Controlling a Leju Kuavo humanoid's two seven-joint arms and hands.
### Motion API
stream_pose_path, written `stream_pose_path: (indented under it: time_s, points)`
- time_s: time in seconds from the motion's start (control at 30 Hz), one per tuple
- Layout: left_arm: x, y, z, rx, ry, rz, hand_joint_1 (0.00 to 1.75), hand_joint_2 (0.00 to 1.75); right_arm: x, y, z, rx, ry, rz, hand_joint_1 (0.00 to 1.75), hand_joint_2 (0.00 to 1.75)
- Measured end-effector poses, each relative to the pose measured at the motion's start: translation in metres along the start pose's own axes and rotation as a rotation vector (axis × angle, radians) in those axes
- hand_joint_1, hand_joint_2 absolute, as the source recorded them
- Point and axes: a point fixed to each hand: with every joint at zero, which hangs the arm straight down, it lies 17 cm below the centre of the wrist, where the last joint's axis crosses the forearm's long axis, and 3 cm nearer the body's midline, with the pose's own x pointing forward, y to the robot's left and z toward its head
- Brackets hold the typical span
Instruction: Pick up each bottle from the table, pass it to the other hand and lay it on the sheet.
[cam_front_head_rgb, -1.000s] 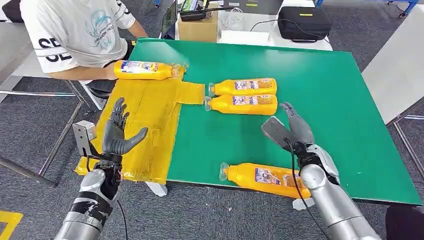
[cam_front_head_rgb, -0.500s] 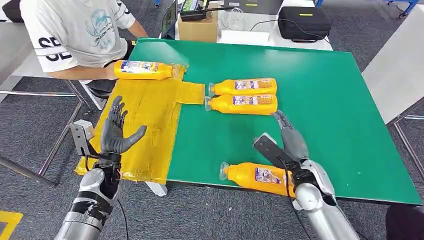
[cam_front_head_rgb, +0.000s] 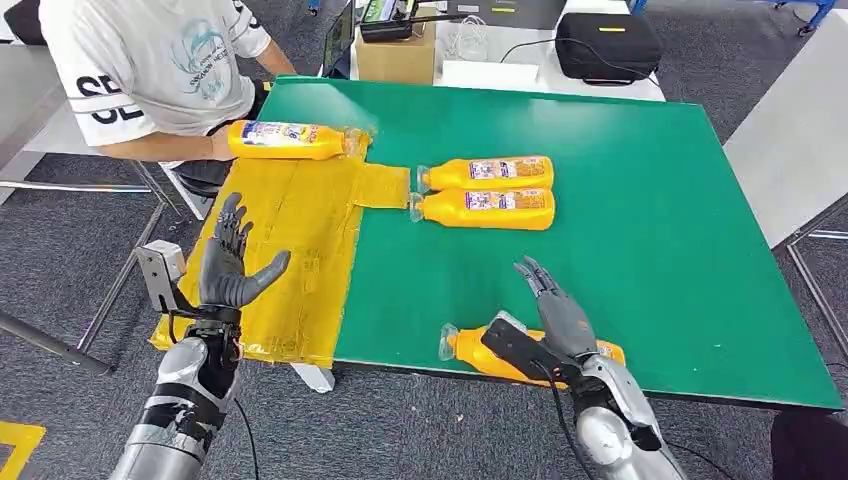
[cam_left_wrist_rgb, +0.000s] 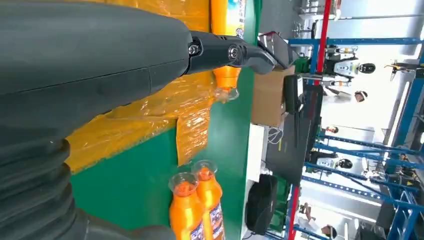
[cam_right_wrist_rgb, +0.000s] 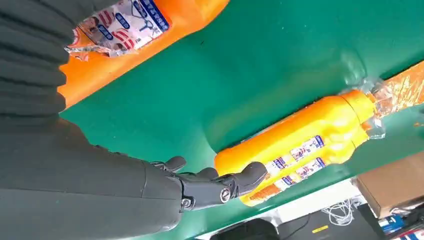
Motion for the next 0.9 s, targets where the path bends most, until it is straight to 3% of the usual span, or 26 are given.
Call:
stream_pose_path:
  time_s: [0.43, 0.9]
  points:
    - [-0.003, 0.01, 0.01, 0.018, 0.009, 0.025, 0.0, 1.75, -0.011, 0.001, 0.028, 0.016, 0.031, 0.156, 0.0, 1.75]
    - [-0.003, 0.015, 0.014, 0.03, 0.011, 0.035, 0.0, 1.75, -0.028, 0.001, 0.041, 0.042, 0.074, 0.217, 0.0, 1.75]
